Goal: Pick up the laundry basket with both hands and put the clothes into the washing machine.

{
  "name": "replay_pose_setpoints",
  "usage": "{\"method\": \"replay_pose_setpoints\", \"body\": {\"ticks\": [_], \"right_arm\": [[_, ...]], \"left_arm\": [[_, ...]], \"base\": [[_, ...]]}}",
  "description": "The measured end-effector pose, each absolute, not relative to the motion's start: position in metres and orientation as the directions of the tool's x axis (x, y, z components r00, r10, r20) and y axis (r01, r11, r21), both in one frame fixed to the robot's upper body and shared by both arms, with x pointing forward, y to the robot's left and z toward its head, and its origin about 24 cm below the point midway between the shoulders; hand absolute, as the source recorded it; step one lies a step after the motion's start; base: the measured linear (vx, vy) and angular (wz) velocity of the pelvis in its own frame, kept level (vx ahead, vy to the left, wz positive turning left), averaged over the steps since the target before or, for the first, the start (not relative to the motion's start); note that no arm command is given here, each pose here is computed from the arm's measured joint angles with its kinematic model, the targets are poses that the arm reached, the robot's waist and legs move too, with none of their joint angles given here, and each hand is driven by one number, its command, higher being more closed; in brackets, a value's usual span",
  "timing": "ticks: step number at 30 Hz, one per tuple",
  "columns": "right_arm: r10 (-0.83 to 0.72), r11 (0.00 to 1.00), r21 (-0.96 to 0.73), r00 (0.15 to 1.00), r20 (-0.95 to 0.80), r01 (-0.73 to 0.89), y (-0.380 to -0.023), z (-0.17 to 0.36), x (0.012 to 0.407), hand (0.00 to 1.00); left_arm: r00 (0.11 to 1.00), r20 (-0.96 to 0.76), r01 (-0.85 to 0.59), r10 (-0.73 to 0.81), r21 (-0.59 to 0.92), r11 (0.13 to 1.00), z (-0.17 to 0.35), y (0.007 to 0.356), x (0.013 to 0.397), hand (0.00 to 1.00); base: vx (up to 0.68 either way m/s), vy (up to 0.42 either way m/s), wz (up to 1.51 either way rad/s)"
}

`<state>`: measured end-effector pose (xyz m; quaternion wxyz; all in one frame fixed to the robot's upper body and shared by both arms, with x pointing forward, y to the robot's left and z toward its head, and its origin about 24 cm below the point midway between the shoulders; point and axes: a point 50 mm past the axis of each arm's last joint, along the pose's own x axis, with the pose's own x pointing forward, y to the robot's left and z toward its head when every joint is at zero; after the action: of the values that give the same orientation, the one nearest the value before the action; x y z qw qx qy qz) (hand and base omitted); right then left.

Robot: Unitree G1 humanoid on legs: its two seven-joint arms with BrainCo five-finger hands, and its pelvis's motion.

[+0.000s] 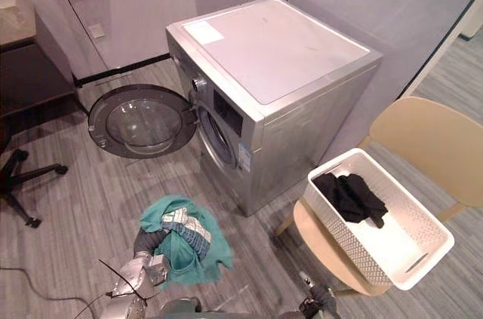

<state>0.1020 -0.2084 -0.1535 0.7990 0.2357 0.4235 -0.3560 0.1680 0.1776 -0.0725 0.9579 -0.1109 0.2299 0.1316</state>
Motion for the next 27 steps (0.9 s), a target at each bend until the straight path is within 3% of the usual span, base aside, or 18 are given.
{"method": "replay_pose_setpoints", "body": {"ticks": [5, 8, 12, 16, 18, 24, 27], "right_arm": [[-0.399, 0.584, 0.047, 0.337, -0.853, 0.810, -0.216, -0.155, 0.079, 0.00], [-0.340, 0.558, 0.087, 0.323, -0.883, 0.825, -0.193, -0.161, 0.072, 0.00], [-0.373, 0.414, 0.080, 0.249, -0.894, 0.907, -0.199, -0.164, 0.049, 0.00], [-0.349, 0.348, 0.004, 0.134, -0.927, 0.937, -0.194, -0.169, 0.015, 0.00], [-0.416, 0.315, -0.026, 0.114, -0.902, 0.949, -0.212, -0.165, 0.004, 0.00], [-0.401, 0.350, 0.040, 0.188, -0.897, 0.936, -0.209, -0.163, 0.029, 0.00], [-0.411, 0.410, 0.089, 0.271, -0.871, 0.908, -0.208, -0.157, 0.050, 0.00]], "left_arm": [[0.827, -0.533, -0.324, 0.179, -0.190, 0.927, -0.084, 0.160, 0.146, 1.00], [0.823, -0.535, -0.324, 0.193, -0.163, 0.932, -0.085, 0.166, 0.142, 1.00], [0.857, -0.511, -0.183, 0.068, -0.179, 0.967, -0.079, 0.142, 0.154, 1.00], [0.915, -0.404, -0.080, -0.013, -0.210, 0.974, -0.059, 0.124, 0.191, 1.00], [0.918, -0.390, -0.034, -0.069, -0.251, 0.967, -0.056, 0.105, 0.192, 1.00], [0.905, -0.421, -0.053, -0.065, -0.262, 0.964, -0.060, 0.104, 0.176, 1.00], [0.909, -0.417, -0.104, -0.010, -0.250, 0.963, -0.059, 0.117, 0.176, 1.00]], "base": [[-0.07, 0.048, 0.76], [0.00, -0.145, 0.71], [0.07, -0.062, 0.64], [0.16, -0.113, 1.21], [0.34, -0.049, 0.83], [0.22, -0.033, -0.19], [0.24, 0.008, -0.97]]}}
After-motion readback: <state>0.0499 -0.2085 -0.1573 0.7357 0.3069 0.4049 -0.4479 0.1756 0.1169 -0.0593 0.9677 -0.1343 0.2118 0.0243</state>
